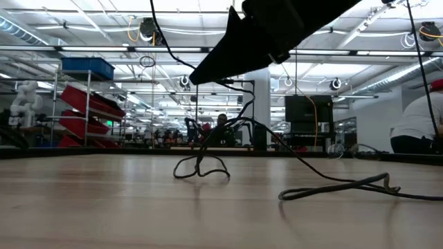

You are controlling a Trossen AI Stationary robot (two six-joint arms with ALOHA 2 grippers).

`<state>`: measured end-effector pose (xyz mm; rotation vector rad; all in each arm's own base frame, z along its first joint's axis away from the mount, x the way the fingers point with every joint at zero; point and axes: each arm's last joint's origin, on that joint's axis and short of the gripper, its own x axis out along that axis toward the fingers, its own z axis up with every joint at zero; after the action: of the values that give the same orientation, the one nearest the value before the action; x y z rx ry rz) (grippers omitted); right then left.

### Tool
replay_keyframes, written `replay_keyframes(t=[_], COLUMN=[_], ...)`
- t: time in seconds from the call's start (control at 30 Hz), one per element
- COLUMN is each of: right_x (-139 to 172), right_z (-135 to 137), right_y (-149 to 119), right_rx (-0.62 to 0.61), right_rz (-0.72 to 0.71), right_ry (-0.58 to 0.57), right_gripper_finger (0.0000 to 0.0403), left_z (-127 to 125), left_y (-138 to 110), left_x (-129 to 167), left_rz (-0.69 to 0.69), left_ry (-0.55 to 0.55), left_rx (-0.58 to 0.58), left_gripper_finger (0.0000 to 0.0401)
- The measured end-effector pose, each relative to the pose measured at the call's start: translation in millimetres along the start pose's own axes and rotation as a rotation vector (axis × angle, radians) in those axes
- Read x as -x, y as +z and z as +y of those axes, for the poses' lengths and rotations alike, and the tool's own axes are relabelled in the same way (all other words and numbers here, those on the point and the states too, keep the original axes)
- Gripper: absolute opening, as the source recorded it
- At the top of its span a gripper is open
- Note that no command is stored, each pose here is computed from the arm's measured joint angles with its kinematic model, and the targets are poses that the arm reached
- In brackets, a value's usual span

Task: Coil cords
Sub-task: Coil the black wire onto the black spool

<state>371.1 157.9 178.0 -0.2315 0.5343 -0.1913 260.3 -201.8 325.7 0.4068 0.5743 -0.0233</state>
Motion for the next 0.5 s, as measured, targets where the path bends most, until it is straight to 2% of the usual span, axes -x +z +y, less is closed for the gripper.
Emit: replay_keyframes(t=[0.23,0.5], right_x=[-1.4,-1.4], right_z=[-1.5,-1.6], right_y=[-0.1,-1.7], right_rx=[-0.006,0.004], right_rz=[0.005,0.019], right_ry=[0.015,0.014], right_gripper_finger=[0.0096,0.0007], left_z=[0.0,0.0], left_y=[0.0,0.0], left_x=[0.0,0.0], left_rz=[0.0,0.0], left_ry=[0.0,0.0], left_rx=[-0.001,-0.001], left_gripper_finger=[0.0002,0.0008])
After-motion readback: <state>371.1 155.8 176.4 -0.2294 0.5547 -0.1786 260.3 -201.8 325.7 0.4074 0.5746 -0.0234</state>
